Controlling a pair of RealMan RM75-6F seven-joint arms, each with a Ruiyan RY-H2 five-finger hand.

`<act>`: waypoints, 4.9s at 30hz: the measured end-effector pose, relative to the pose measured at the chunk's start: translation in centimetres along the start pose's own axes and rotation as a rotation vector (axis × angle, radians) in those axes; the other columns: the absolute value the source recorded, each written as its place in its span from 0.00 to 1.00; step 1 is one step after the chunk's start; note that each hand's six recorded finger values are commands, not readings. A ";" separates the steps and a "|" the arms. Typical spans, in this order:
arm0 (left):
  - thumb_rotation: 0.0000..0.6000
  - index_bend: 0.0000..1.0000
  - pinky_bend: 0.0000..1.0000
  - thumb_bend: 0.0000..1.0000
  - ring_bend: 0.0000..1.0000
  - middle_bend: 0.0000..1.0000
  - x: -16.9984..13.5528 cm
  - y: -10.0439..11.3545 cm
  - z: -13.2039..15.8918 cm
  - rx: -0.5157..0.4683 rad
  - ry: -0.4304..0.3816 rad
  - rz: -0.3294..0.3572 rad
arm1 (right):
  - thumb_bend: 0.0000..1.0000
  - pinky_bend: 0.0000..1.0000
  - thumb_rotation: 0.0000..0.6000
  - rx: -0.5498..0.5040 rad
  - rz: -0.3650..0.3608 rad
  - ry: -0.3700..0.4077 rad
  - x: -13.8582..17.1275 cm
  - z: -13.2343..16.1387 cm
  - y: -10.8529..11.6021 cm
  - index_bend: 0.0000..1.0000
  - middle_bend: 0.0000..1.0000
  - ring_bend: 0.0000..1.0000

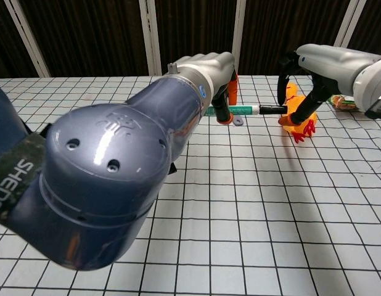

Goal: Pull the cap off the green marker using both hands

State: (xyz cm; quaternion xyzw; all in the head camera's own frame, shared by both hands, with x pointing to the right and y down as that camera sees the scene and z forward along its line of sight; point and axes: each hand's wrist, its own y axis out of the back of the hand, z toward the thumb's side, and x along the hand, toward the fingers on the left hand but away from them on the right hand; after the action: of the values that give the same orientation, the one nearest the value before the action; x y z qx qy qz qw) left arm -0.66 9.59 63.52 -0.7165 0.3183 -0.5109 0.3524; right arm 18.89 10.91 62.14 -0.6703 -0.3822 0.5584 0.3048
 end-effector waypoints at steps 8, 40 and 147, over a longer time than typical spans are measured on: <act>1.00 0.55 0.00 0.53 0.00 0.23 0.0 0.1 0.1 -0.001 -0.004 0.005 | 0.25 0.04 1.00 -0.002 -0.001 -0.003 -0.1 0.1 0.1 0.55 0.05 0.04; 1.00 0.55 0.00 0.53 0.00 0.23 -0.1 0.1 0.5 -0.009 -0.015 0.007 | 0.32 0.04 1.00 0.000 0.004 -0.002 -0.1 0.3 -0.1 0.57 0.05 0.05; 1.00 0.56 0.00 0.53 0.00 0.23 -0.2 -0.1 -0.4 -0.019 0.001 0.020 | 0.35 0.04 1.00 0.024 0.016 -0.005 0.0 0.9 -0.4 0.49 0.05 0.06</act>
State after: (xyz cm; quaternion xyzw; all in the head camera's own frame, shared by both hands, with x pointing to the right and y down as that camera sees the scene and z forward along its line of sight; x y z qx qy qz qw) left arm -1.09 9.77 63.63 -0.7163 0.3304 -0.5047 0.3507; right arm 17.92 11.13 62.33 -0.6682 -0.3707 0.5671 0.3074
